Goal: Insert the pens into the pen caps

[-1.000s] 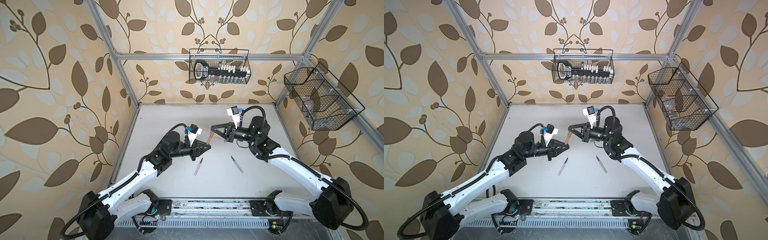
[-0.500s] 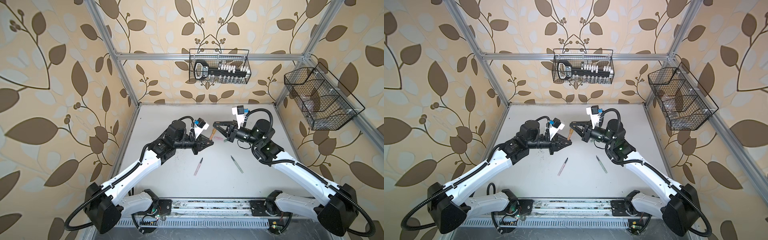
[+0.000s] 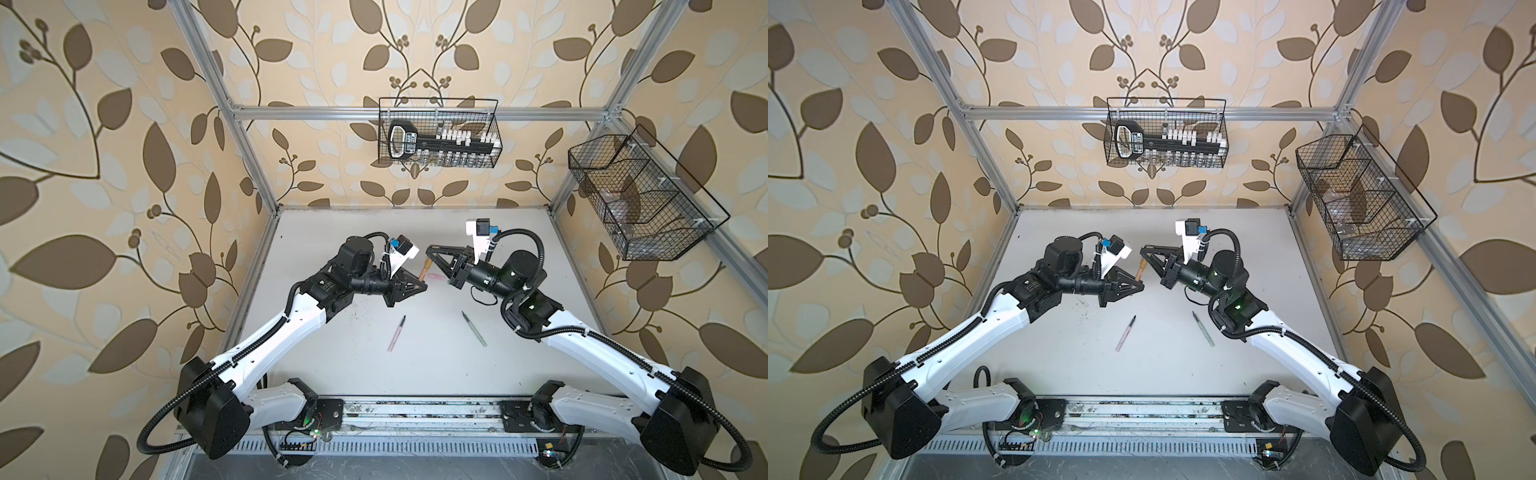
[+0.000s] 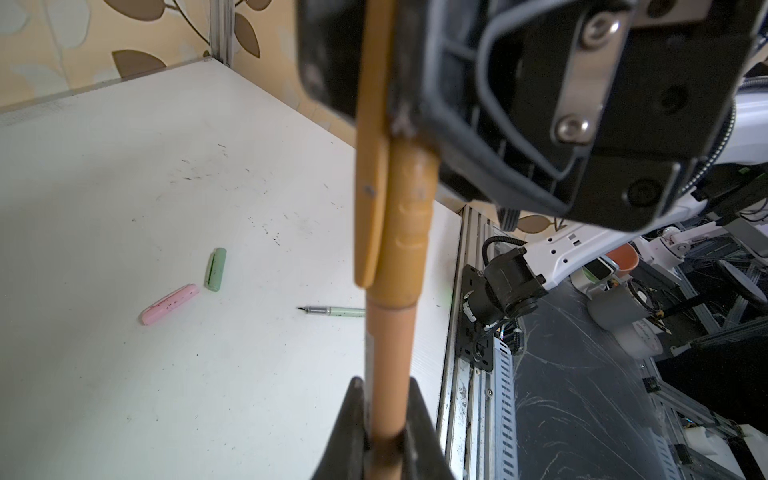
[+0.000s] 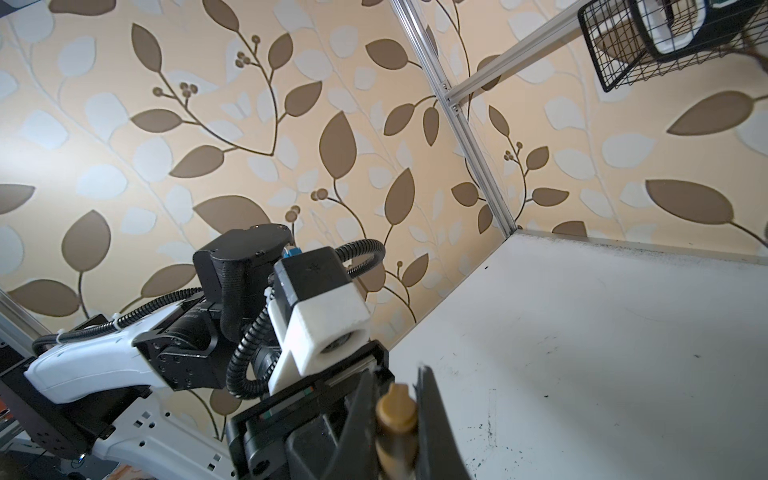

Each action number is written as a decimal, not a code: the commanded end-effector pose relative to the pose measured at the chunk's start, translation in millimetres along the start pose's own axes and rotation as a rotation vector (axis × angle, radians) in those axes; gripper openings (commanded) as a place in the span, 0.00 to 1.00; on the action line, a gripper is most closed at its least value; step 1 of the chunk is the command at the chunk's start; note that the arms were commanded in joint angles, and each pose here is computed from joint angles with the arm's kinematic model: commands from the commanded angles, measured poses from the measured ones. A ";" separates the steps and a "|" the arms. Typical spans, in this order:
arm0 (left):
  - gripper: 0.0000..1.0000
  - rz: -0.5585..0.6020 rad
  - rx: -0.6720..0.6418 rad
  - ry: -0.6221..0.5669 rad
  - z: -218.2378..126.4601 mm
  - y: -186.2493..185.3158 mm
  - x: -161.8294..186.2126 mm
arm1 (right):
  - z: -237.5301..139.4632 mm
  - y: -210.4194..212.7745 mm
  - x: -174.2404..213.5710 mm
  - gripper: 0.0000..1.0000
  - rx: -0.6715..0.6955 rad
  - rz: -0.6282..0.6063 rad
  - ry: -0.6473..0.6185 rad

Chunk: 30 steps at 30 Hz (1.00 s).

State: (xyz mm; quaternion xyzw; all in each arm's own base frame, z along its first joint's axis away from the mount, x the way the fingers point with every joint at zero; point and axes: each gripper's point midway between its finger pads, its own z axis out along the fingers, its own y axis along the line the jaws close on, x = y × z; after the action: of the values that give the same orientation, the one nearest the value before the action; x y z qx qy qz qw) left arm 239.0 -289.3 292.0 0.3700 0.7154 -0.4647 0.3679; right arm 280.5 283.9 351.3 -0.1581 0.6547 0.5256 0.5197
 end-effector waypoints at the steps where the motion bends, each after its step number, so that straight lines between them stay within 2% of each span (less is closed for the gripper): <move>1: 0.00 0.399 -0.031 -0.586 -79.4 -47.0 -177.3 | -22.6 -4.7 160.1 0.00 -0.028 0.212 0.542; 7: 0.00 0.358 -0.028 -0.582 -76.0 -29.8 -181.8 | -22.9 -9.1 164.3 0.00 0.000 0.216 0.548; 14: 0.00 0.345 -0.035 -0.584 -75.3 -26.7 -178.2 | -24.2 -9.7 173.5 0.00 0.016 0.222 0.581; 17: 0.00 0.311 -0.038 -0.513 -65.0 -17.5 -162.1 | -25.7 -14.1 166.3 0.00 0.054 0.194 0.568; 21: 0.00 0.222 -0.025 -0.391 -46.3 -1.5 -123.0 | -22.0 -18.3 142.6 0.00 0.068 0.175 0.515; 26: 0.00 0.117 -0.020 -0.301 -40.1 1.6 -83.4 | -12.4 -27.8 127.1 0.00 0.092 0.160 0.526; 27: 0.03 0.105 -0.034 -0.300 -40.7 2.7 -77.5 | -11.1 -30.2 125.2 0.00 0.099 0.158 0.531; 28: 0.13 0.090 -0.045 -0.296 -40.4 5.1 -71.1 | -9.3 -31.4 122.9 0.00 0.099 0.156 0.531; 30: 0.20 0.067 -0.056 -0.292 -40.2 6.5 -59.3 | -5.9 -37.1 115.0 0.00 0.106 0.160 0.519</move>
State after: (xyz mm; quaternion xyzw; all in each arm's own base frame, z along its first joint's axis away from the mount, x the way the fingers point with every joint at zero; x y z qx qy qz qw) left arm 248.3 -276.9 275.3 0.3331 0.7214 -0.4932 0.3541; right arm 295.7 295.2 334.1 -0.1577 0.7103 0.4951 0.4749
